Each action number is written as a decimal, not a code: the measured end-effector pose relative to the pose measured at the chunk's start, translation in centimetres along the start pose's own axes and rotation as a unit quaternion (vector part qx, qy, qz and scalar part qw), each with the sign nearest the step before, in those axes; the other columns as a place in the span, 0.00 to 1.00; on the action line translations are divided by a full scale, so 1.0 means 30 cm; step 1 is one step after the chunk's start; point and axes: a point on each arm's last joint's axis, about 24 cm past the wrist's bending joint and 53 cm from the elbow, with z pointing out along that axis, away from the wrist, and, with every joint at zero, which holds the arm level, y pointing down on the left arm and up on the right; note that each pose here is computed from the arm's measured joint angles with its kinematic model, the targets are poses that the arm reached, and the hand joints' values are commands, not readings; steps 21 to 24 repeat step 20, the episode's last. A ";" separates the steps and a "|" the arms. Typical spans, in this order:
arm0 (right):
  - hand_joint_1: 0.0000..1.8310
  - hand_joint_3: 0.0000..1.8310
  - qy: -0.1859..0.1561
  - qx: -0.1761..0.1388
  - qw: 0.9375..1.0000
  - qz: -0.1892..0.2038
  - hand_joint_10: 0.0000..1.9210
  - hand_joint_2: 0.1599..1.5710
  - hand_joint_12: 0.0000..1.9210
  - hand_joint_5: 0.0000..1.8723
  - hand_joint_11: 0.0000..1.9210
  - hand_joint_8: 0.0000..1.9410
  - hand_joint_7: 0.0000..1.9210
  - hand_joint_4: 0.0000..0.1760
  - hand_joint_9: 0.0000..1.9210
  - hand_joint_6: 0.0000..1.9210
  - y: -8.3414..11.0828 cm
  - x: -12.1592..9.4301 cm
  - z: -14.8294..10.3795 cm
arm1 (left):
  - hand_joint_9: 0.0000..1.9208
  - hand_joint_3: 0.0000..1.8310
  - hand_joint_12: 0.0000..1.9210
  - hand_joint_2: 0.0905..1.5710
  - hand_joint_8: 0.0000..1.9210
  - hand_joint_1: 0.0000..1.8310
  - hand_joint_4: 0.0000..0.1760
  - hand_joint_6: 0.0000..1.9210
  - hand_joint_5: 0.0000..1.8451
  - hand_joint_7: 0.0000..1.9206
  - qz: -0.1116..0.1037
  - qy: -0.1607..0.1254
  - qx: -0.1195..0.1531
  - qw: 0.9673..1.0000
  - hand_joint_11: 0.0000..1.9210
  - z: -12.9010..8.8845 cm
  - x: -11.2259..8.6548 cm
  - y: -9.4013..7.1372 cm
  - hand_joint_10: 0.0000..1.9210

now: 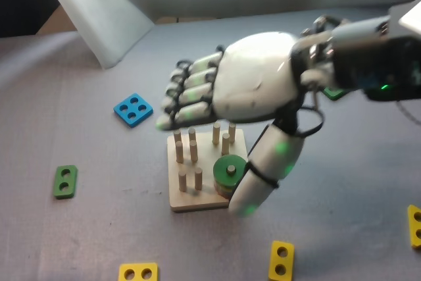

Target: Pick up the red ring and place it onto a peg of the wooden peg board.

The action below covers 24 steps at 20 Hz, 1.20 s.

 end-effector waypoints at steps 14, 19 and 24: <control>0.01 0.00 -0.066 0.053 0.994 0.066 0.48 0.70 0.74 0.28 0.05 0.39 0.29 0.00 0.23 0.26 -0.065 -0.128 -0.470 | 0.87 0.00 1.00 0.90 1.00 0.49 1.00 1.00 0.76 0.83 -0.003 0.004 0.005 1.000 0.93 0.005 0.011 -0.028 1.00; 0.04 0.01 -0.078 0.076 0.990 0.086 1.00 0.89 1.00 0.28 0.35 1.00 0.31 0.00 0.35 0.98 -0.089 -0.123 -0.574 | 0.88 0.00 1.00 0.90 1.00 0.50 1.00 1.00 0.76 0.83 -0.007 0.004 0.006 1.000 0.93 0.005 0.011 -0.032 1.00; 0.05 0.01 -0.078 0.079 0.990 0.088 1.00 0.91 1.00 0.31 0.39 1.00 0.33 0.00 0.38 1.00 -0.089 -0.120 -0.588 | 0.88 0.00 1.00 0.91 1.00 0.49 1.00 1.00 0.76 0.83 -0.007 0.004 0.006 1.000 0.93 0.005 0.011 -0.032 1.00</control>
